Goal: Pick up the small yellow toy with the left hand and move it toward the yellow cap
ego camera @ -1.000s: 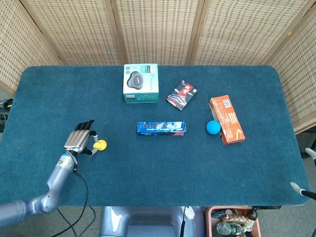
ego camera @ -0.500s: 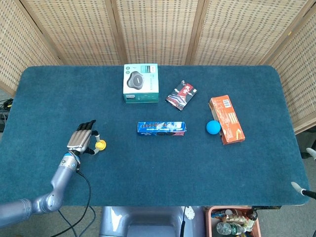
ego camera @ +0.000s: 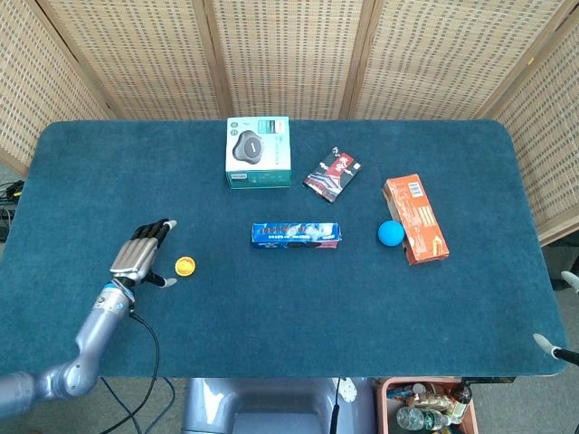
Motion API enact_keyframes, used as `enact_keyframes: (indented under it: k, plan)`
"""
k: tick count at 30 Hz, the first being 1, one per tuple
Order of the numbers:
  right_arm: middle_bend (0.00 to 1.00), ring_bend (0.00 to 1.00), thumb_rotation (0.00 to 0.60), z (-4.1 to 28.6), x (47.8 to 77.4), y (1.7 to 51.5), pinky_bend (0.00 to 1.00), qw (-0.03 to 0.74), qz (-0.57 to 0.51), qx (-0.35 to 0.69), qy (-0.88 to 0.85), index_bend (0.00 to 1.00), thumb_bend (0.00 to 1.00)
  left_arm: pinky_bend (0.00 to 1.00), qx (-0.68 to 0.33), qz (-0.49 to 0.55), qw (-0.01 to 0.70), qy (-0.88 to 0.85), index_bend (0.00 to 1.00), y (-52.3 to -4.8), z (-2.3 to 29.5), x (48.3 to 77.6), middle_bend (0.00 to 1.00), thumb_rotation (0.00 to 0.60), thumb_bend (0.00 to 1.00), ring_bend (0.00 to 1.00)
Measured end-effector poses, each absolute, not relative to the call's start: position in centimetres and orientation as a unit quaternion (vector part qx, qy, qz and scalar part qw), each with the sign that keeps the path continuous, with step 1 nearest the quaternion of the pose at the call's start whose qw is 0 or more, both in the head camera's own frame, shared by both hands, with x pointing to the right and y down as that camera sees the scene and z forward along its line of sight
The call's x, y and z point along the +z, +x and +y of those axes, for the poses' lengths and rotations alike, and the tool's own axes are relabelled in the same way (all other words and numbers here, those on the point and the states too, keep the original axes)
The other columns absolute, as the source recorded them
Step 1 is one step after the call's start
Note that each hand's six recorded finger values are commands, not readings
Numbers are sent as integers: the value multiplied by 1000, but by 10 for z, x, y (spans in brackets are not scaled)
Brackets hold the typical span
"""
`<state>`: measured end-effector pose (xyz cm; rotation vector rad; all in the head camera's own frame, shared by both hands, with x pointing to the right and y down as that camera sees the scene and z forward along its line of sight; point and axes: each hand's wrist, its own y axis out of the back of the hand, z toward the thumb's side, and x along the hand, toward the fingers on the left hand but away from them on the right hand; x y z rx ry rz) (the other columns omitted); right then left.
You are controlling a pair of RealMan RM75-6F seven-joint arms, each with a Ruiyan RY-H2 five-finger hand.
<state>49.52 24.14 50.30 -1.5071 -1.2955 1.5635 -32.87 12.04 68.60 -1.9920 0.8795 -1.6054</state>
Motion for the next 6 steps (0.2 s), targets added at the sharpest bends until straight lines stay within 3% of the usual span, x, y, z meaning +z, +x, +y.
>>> enact_keyframes:
  k: [6]
  plan:
    - [0,0,600,242,501,494,0,304,-489,588,-569,0,0,0,-571,364,276,-682,0,-376,133,621,0,600,0,0]
